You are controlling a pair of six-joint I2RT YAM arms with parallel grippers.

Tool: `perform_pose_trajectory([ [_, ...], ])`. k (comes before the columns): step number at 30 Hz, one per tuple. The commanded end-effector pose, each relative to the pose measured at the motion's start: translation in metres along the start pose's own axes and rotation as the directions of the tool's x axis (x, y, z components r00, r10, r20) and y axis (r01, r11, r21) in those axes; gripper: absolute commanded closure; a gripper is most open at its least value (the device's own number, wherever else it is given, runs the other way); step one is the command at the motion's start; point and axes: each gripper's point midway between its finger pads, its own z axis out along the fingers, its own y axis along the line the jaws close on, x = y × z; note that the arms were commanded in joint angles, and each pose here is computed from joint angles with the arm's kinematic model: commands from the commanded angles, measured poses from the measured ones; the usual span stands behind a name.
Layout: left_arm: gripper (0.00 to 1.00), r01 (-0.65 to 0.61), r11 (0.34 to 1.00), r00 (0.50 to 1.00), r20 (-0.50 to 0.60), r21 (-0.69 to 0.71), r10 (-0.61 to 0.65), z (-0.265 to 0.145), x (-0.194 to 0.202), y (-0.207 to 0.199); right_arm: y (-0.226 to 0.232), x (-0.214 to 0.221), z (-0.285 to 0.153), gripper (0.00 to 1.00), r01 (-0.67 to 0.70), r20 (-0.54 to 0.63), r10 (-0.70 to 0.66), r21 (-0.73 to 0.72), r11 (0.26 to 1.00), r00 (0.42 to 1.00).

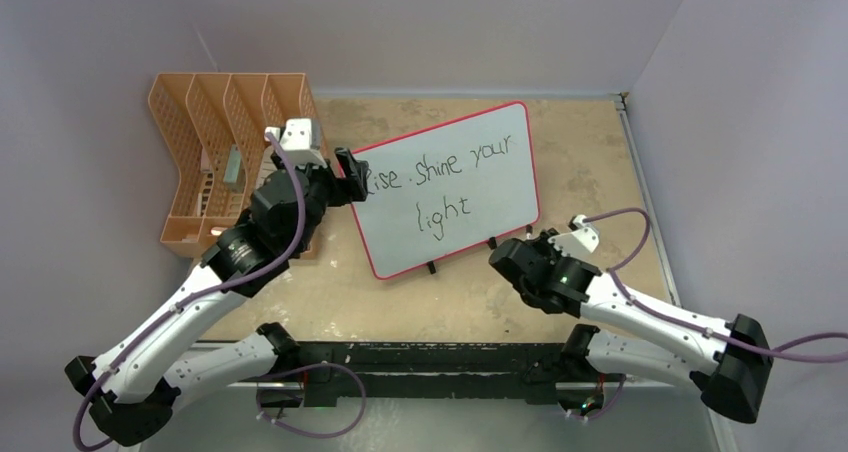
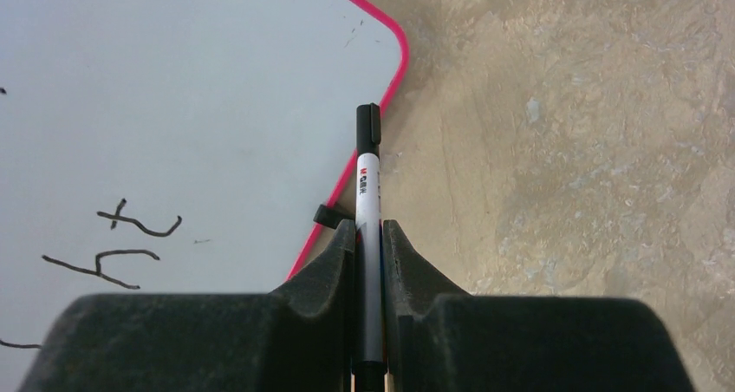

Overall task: Write a sentence on the whiteboard
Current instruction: Put down the whiteboard marker at the center of the board.

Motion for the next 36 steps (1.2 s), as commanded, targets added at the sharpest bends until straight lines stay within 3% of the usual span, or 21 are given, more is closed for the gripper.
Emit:
perform_pose_trajectory([
  [1,0.22,-0.043,0.999,0.995,0.094,-0.009,0.043,-0.01,-0.031,0.008,-0.004,-0.004,0.003,0.93,-0.075,-0.006,0.075,-0.002,0.997,0.997],
  [11,0.22,-0.078,0.995,0.984,0.158,-0.064,0.088,-0.022,-0.041,0.027,-0.022,0.023,0.013,0.91,-0.088,-0.054,0.092,0.078,0.993,0.994],
  [21,0.22,-0.073,0.994,0.982,0.17,-0.087,0.087,-0.025,-0.04,0.035,-0.029,0.05,0.019,0.82,-0.076,-0.124,0.087,0.098,0.992,0.988],
  [25,0.22,-0.073,0.992,0.981,0.175,-0.099,0.09,-0.027,-0.04,0.039,-0.033,0.058,0.019,0.73,-0.069,-0.154,0.086,0.111,0.991,0.984],
  [36,0.22,-0.065,0.991,0.98,0.179,-0.118,0.086,-0.032,-0.04,0.047,-0.031,0.052,0.014,0.61,-0.089,-0.154,0.105,0.103,0.991,0.982],
])
